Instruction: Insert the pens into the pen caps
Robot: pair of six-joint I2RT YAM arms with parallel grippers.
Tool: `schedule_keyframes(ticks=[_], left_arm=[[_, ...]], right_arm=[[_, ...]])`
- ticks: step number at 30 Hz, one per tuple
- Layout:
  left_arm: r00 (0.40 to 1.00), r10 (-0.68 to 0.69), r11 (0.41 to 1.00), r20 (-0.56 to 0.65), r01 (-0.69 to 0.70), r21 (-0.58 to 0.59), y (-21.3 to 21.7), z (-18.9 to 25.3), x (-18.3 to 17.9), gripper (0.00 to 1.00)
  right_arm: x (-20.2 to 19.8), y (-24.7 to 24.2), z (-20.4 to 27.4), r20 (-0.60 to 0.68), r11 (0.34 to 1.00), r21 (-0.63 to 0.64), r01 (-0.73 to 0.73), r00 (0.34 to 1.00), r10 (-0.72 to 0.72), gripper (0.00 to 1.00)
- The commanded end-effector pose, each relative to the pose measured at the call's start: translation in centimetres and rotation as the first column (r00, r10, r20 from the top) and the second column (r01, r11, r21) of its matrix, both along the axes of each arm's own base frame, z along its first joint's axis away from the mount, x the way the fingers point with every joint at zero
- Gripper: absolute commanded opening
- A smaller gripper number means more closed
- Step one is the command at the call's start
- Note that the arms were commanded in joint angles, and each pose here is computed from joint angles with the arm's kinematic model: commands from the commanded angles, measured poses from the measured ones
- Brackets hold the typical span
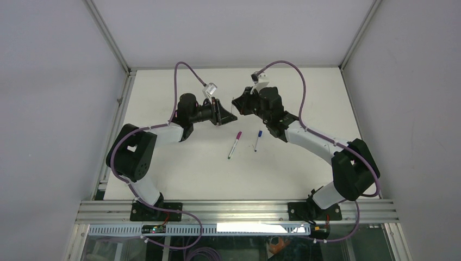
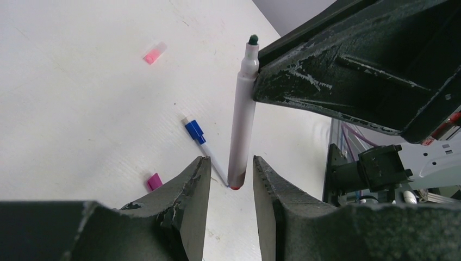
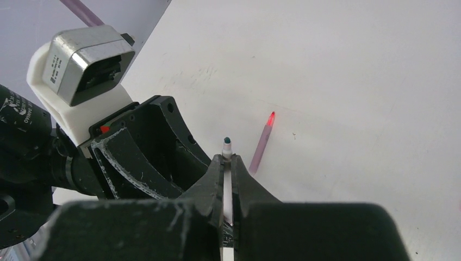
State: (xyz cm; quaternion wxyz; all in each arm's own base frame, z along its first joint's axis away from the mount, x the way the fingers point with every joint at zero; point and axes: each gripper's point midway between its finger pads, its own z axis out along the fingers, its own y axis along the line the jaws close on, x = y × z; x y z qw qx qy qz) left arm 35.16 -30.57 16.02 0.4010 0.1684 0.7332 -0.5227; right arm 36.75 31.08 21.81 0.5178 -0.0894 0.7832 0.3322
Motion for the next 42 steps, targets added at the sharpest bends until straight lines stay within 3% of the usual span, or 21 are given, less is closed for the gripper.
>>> schedule_keyframes(ticks=[1, 4, 7, 13, 16, 21, 25, 29, 31, 35, 40, 42], left_arm=[[0.998, -0.019, 0.999, 0.064, 0.022, -0.039, -0.4, 1.7, 0.2, 0.35], [0.998, -0.019, 0.999, 0.068, 0.022, -0.046, -0.4, 1.9, 0.3, 0.3], [0.997, -0.029, 0.998, 0.073, 0.032, -0.049, -0.5, 2.0, 0.2, 0.0], [0.997, -0.02, 1.0, 0.08, 0.02, -0.004, 0.0, 1.3, -0.2, 0.0], [0.999, -0.001, 0.996, 0.053, -0.004, 0.086, 1.0, -0.4, -0.5, 0.0], [0.995, 0.081, 0.956, 0.052, -0.092, 0.279, 3.9, -3.6, -1.5, 0.0], [0.99, 0.128, 0.914, 0.063, -0.142, 0.38, 6.2, -5.5, -2.7, 0.0], [0.989, 0.105, 0.91, 0.101, -0.137, 0.391, 6.9, -5.5, -3.9, 0.0], [0.988, 0.081, 0.918, 0.129, -0.125, 0.376, 6.9, -5.2, -4.5, 0.0], [0.987, 0.059, 0.922, 0.146, -0.11, 0.372, 7.0, -5.1, -5.3, 0.0], [0.986, 0.045, 0.934, 0.161, -0.098, 0.343, 6.9, -4.8, -6.0, 0.0], [0.985, 0.046, 0.94, 0.168, -0.099, 0.326, 6.8, -4.6, -6.1, 0.0]], right_arm=[[-0.1, 0.5, 3.5, 0.078, 0.997, 0.076, 0.004, 0.997, -0.01, 0.0], [-0.1, 0.7, 3.2, 0.073, 0.997, 0.074, 0.0, 0.997, -0.005, 0.0], [0.0, 0.9, 2.7, 0.065, 0.998, 0.068, -0.002, 0.998, -0.002, 0.0], [0.4, -0.1, 2.3, 0.053, 0.998, 0.042, 0.057, 0.997, -0.059, 0.0], [0.8, -2.7, 2.1, 0.061, 0.989, -0.045, 0.14, 0.989, -0.137, 0.42], [0.7, -11.4, 1.2, 0.061, 0.927, -0.175, 0.33, 0.944, -0.325, 0.6], [-1.1, -18.8, -3.4, -0.001, 0.836, -0.377, 0.398, 0.903, -0.431, 0.61], [-1.6, -22.1, -6.7, -0.057, 0.75, -0.539, 0.384, 0.871, -0.487, 0.61], [-1.4, -22.4, -7.7, -0.063, 0.735, -0.573, 0.363, 0.874, -0.481, 0.6], [-0.4, -21.6, -8.6, -0.054, 0.768, -0.559, 0.312, 0.911, -0.409, 0.55], [0.1, -25.2, -10.4, -0.001, 0.628, -0.719, 0.296, 0.904, -0.428, 0.46], [0.1, -26.8, -11.7, 0.005, 0.6, -0.738, 0.308, 0.892, -0.451, 0.45]])
